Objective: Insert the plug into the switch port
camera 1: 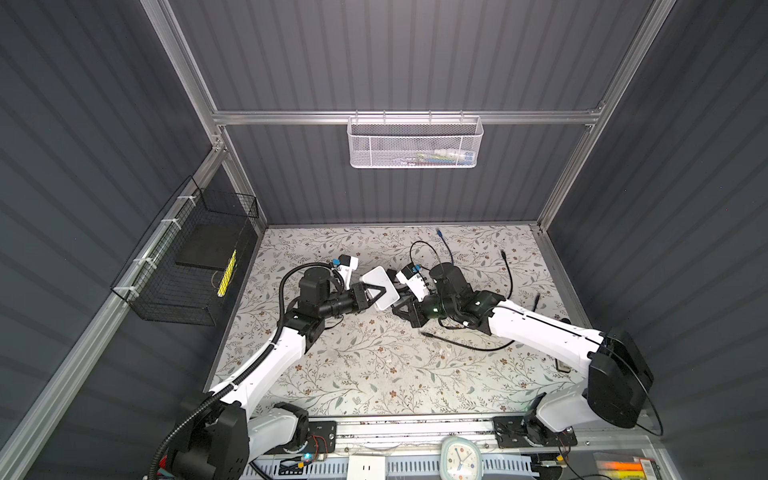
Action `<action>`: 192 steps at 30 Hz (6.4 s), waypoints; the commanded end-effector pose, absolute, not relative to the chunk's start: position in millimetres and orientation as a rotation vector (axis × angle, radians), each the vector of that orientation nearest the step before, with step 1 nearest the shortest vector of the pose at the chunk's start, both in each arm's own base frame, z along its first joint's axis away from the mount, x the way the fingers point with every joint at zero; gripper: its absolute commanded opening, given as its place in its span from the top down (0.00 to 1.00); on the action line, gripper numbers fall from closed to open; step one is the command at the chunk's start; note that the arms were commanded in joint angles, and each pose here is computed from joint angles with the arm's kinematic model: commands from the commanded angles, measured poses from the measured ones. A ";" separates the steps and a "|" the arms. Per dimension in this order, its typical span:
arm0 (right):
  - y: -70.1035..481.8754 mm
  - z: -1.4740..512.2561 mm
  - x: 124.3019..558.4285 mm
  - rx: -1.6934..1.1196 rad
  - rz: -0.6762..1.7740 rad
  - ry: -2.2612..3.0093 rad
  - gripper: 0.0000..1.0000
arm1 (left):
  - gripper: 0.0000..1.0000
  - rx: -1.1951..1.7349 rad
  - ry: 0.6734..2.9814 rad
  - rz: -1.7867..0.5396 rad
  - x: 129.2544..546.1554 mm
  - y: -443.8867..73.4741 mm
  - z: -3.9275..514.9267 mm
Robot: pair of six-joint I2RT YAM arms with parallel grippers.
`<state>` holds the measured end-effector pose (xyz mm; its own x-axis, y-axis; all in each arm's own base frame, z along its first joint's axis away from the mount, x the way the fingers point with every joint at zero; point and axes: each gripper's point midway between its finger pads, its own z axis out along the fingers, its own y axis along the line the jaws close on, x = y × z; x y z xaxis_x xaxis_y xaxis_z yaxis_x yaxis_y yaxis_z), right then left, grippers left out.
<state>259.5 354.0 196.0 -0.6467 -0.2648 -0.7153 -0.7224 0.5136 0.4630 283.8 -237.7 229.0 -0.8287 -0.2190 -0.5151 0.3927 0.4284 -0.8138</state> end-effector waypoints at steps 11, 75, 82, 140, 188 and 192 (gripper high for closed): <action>365.9 313.2 315.8 -0.676 1.051 1.734 1.00 | 1.00 0.177 2.386 -1.521 232.3 -249.7 187.2; 348.8 86.4 258.9 -0.944 0.650 2.382 0.42 | 0.49 -1.056 2.313 -0.860 230.9 -119.5 20.2; 350.3 104.6 261.4 -0.701 0.708 2.503 0.38 | 0.31 -1.048 2.351 -0.780 221.9 -110.6 26.9; 344.3 40.4 241.3 0.196 1.053 2.784 0.34 | 0.25 -0.473 2.986 -0.643 232.9 -154.9 5.6; 407.8 41.7 176.7 0.370 1.236 2.832 0.31 | 0.25 -0.162 2.808 -0.484 314.7 -133.3 59.0; 398.1 37.9 186.4 0.396 1.223 2.823 0.31 | 0.25 -0.152 2.825 -0.535 315.0 -143.8 41.6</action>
<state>179.0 405.2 43.7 -0.9732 0.2231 0.0555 0.1937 0.6657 0.7207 313.2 -130.4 50.7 -0.9528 -0.1818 -0.2430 -0.0942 0.9383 -0.3328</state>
